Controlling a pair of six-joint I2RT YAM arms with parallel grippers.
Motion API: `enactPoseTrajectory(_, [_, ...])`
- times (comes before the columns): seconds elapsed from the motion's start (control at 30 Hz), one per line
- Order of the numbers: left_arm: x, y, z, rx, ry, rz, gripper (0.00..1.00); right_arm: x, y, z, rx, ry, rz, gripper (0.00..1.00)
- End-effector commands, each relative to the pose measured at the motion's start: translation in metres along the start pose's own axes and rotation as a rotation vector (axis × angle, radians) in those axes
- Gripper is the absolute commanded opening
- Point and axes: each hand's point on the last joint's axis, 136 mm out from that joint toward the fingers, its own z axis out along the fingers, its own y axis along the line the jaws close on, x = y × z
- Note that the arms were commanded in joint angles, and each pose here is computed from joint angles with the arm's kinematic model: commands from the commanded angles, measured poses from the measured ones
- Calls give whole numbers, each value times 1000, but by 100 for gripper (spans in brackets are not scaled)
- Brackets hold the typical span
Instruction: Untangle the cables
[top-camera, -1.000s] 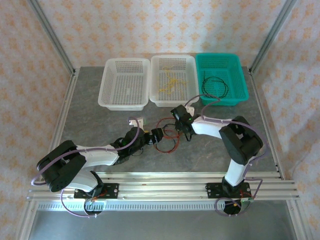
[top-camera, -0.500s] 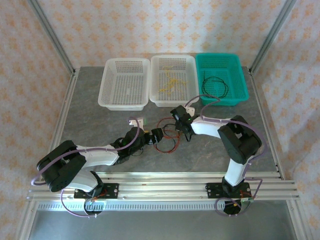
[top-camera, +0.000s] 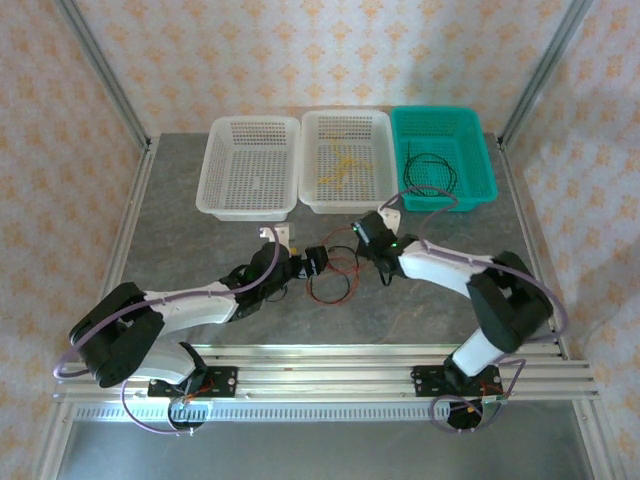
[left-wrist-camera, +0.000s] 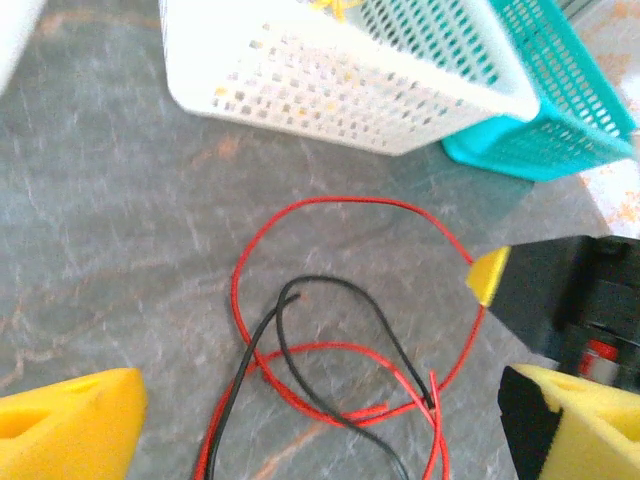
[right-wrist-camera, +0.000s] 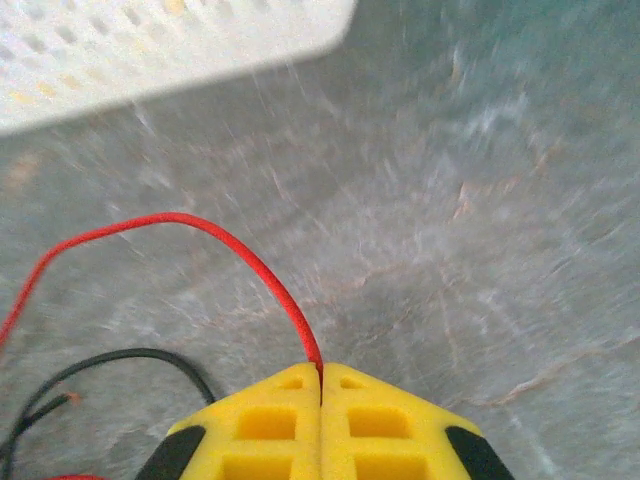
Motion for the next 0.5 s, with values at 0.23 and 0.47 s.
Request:
enactPoseTrajectory(0.23, [-49,-8,-4,54,-51,92,92,-65,8,-81,-146,-272,-166,0])
enactPoseTrajectory(0.47, [-69,-38,-5,173,-9,250,93,-98,16,-134,-224,-369,-233,0])
